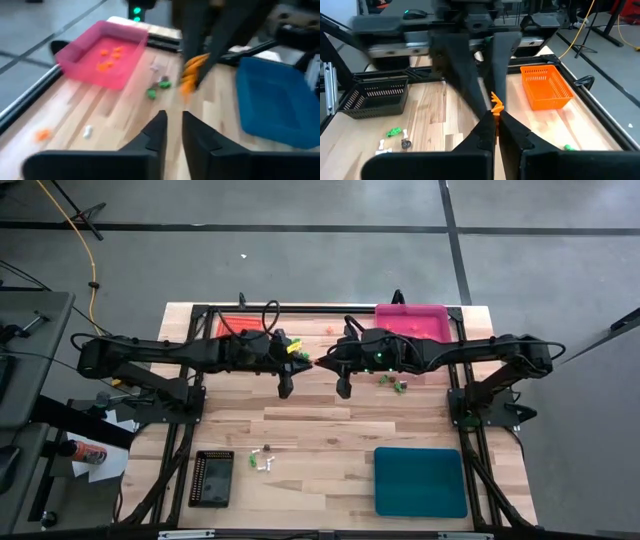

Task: Sort Halloween decoration
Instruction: Put the bottom orange spider toy into the pink bin

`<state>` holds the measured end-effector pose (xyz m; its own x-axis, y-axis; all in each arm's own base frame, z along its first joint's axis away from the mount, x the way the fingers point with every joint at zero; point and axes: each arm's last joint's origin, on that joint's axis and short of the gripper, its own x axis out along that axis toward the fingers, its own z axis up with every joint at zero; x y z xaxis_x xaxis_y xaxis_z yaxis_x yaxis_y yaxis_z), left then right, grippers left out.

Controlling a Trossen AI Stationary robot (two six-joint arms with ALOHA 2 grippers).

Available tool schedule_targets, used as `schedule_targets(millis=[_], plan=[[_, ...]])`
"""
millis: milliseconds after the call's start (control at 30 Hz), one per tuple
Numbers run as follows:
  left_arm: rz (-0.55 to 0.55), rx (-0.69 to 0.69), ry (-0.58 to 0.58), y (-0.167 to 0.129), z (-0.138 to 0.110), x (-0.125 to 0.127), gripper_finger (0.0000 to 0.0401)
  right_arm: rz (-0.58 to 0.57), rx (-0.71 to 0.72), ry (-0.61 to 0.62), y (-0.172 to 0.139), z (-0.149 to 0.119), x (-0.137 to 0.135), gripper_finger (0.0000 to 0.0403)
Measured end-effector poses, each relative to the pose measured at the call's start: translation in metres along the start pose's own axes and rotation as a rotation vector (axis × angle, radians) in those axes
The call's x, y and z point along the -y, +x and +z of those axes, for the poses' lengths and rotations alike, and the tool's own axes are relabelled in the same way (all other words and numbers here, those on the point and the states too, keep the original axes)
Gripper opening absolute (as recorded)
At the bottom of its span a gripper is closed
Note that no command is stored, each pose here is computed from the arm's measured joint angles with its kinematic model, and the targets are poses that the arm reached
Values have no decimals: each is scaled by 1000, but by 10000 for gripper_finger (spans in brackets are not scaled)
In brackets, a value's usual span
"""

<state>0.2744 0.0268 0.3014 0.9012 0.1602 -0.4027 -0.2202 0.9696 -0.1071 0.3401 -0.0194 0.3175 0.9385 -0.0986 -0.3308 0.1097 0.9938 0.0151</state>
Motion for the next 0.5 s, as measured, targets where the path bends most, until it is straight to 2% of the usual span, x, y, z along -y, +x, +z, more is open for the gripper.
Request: schedule_targets(millis=[133,300,400,500], plan=[[87,-74,-1,-14,2,-13,94,-32,-62,-26,-18,2,9,2],[129,-125,-4,-31,1,-24,137,-119,-250,-18,-50,-10,22,1],[128,-86,-20,-32,-1,-24,148,-139,-298,39,-65,-30,25,1],[101,12,-53,-29,-7,-23,149,-156,-309,132,-79,-59,24,1]])
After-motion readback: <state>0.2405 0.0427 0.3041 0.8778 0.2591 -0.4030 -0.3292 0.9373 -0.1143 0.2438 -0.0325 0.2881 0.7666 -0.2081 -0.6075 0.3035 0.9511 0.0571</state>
